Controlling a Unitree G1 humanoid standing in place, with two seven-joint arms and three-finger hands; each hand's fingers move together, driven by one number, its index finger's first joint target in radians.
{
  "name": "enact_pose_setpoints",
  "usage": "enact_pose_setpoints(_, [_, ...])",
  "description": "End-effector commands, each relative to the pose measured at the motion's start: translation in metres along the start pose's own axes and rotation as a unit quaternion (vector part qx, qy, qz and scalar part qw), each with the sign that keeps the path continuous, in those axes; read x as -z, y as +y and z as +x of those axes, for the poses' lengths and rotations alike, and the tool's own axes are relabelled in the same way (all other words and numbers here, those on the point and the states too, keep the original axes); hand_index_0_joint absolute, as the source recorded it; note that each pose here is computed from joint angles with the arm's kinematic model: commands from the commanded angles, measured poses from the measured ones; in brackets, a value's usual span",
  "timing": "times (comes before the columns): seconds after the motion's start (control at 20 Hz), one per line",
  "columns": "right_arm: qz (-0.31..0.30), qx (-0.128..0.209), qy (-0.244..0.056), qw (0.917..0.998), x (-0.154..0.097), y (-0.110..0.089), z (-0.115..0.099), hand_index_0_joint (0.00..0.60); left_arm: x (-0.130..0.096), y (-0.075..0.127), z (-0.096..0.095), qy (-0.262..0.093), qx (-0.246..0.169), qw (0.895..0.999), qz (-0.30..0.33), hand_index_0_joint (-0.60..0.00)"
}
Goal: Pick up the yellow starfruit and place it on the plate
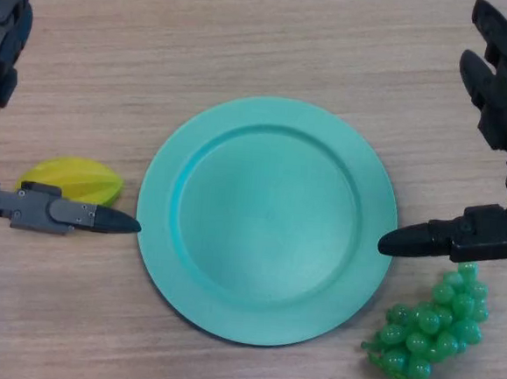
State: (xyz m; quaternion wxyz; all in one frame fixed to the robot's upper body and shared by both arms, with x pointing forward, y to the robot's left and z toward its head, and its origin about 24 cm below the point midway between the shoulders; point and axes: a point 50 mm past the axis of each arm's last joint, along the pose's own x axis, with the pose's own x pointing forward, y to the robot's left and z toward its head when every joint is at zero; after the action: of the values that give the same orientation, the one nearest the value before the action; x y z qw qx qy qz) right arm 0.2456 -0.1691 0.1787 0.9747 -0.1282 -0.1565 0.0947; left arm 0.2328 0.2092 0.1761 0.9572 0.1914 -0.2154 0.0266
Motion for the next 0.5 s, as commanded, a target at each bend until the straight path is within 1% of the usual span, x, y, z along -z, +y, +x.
enact_pose_setpoints(0.05, [-0.011, 0.004, -0.099, 0.995, -0.0297, -0.0051, -0.0023, 0.0, -0.0291, 0.0182, -0.0001, -0.101, -0.038, 0.994, 0.008, 0.0])
enact_pose_setpoints(0.15, [-0.005, 0.003, -0.098, 0.9952, -0.0295, -0.0043, -0.0026, 0.0, -0.0293, 0.0184, 0.0005, -0.097, -0.039, 0.995, 0.005, 0.0])
enact_pose_setpoints(0.3, [-0.014, 0.0, -0.102, 0.9947, -0.0306, -0.0041, -0.0021, 0.0, -0.0307, 0.0213, 0.0025, -0.097, -0.043, 0.994, 0.002, 0.0])
enact_pose_setpoints(0.5, [-0.012, -0.002, -0.099, 0.995, -0.0295, -0.0016, -0.0022, 0.0, -0.0334, 0.022, 0.0021, -0.106, -0.046, 0.993, 0.006, 0.0])
